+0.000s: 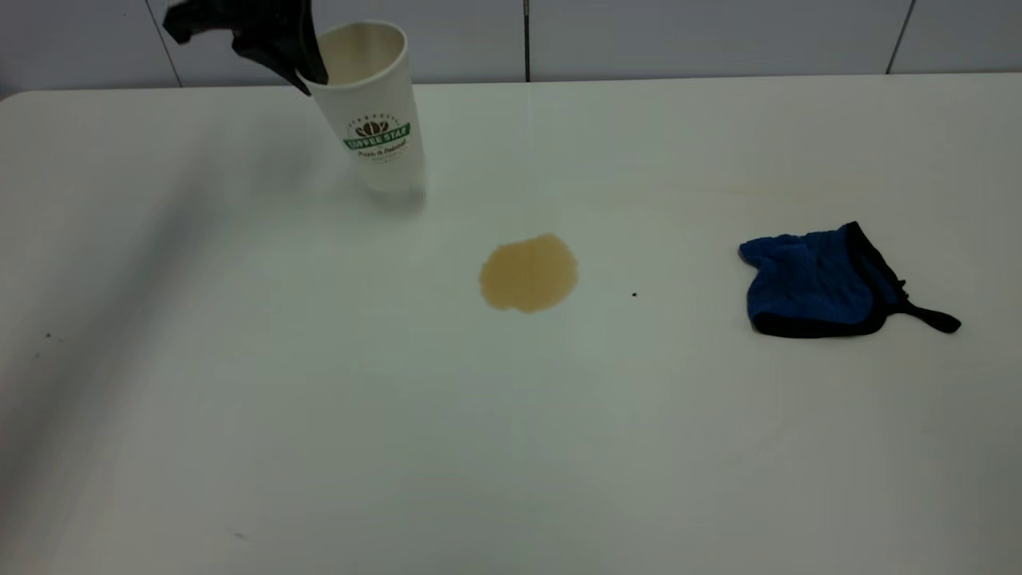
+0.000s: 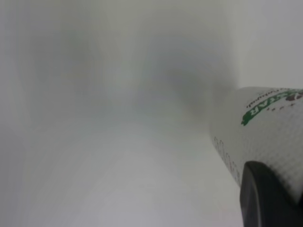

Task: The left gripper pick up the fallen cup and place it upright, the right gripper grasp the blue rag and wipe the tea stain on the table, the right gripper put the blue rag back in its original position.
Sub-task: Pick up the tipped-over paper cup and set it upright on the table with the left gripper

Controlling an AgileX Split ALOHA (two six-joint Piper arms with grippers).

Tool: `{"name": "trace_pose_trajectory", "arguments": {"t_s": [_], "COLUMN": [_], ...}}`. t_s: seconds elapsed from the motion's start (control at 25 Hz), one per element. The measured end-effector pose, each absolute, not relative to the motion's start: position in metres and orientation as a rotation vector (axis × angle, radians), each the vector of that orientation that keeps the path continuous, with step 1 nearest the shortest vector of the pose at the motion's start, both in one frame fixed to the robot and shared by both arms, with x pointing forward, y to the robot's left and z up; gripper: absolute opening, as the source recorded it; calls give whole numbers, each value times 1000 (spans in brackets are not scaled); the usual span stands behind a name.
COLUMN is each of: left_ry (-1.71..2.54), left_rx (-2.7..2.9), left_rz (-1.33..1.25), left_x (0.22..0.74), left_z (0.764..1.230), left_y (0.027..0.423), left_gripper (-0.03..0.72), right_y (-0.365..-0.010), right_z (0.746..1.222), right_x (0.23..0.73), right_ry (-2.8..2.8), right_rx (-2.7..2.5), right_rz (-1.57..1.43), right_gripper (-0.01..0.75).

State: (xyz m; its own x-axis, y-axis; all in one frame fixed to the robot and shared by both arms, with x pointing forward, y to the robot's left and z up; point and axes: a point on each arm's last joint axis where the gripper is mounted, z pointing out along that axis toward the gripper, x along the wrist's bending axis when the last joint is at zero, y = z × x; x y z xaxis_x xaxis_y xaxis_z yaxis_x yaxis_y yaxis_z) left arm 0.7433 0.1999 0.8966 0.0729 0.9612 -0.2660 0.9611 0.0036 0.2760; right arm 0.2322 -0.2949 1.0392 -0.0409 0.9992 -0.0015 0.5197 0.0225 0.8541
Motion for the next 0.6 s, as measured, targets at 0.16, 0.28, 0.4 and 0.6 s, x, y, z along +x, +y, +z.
{"name": "trace_pose_trajectory", "arguments": {"t_s": [0.16,0.28,0.4,0.6], "left_ry": [1925,1931,1937,1941], "left_rx": [1972,1973,1976,1978], "left_rz": [-32,-39,-47,-52], "left_x": [744,744,744,744], "left_z": [883,876,870,867], "left_y": [199,199,199,199], "left_gripper": [20,26,32,57], "right_y": [-295,-295,-295,-295], "right_z": [1039,1039,1039,1039], "right_x": [232,232,232,232], "right_ry": [1638,1638,1638,1638], "right_rx": [1571,1571,1571,1571], "right_rz": [919,919,919,919], "right_gripper": [238,238,238,238]}}
